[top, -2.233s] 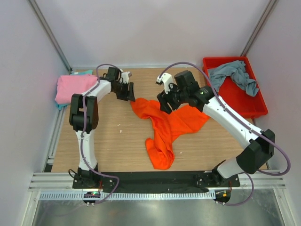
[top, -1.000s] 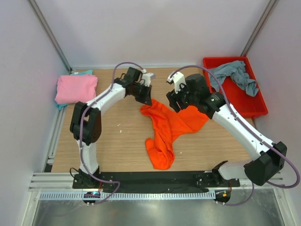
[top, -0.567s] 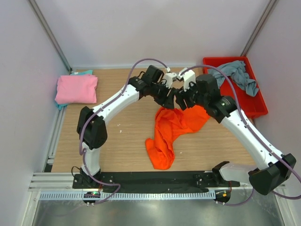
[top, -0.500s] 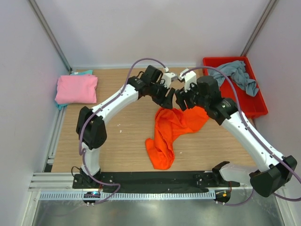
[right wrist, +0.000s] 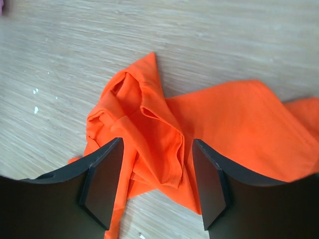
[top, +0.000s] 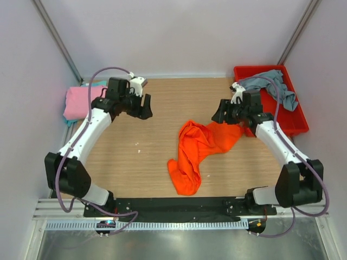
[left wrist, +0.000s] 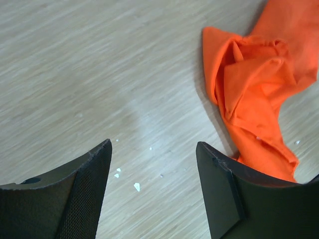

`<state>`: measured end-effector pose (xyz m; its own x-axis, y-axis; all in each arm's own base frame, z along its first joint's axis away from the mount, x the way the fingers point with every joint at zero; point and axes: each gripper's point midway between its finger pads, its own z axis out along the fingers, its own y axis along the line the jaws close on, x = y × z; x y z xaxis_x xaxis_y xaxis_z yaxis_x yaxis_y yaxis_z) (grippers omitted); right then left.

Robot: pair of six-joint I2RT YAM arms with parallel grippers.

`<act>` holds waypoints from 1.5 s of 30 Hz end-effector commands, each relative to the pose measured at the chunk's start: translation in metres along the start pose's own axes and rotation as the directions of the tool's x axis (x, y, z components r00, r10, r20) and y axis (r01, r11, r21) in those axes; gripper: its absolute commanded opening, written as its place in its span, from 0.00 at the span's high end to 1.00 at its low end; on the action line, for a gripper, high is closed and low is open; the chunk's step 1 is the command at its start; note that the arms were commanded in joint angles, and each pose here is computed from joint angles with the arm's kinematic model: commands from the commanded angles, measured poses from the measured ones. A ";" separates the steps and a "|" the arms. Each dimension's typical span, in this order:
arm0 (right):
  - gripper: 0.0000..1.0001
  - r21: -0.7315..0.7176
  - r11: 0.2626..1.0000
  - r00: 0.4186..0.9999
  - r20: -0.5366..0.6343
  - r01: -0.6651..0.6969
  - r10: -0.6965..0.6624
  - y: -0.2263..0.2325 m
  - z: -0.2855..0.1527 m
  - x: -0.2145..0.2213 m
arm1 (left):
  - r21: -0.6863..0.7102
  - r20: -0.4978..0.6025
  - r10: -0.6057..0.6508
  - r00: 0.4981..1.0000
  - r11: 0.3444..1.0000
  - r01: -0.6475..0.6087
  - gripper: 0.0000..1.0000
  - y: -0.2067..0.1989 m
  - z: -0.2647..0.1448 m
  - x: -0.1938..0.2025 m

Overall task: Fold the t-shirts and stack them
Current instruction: Flatten the tshirt out

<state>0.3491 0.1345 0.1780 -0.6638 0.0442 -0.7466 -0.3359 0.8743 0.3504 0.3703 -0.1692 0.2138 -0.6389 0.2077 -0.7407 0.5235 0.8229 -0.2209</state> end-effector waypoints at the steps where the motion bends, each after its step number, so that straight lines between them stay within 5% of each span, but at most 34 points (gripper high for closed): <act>1: 0.37 -0.129 0.976 0.985 -0.045 -0.173 0.168 0.006 0.012 0.005 | -0.005 -0.031 0.106 0.994 0.994 -0.106 0.31 -0.007 -0.007 0.023; 12: 0.41 -0.132 0.952 0.949 -0.197 -0.275 0.247 -0.014 0.056 0.037 | -0.003 0.005 0.075 0.997 0.997 -0.075 0.30 -0.012 -0.020 0.042; 38: 0.45 -0.216 0.976 0.966 -0.255 -0.021 -0.035 0.007 0.081 0.045 | 0.012 -0.022 0.013 1.000 1.000 -0.013 0.30 -0.002 -0.011 0.057; 45: 0.45 -0.134 0.991 0.954 -0.296 -0.001 -0.039 -0.004 0.065 0.056 | 0.012 -0.020 -0.002 1.000 1.000 0.002 0.30 0.000 -0.013 0.056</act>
<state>0.3584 0.1777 0.0832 -0.8404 -0.1161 -0.5294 -0.4118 0.7719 0.4843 0.3229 -0.1476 0.1704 -0.6724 0.2411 -0.6998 0.5212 0.8256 -0.2164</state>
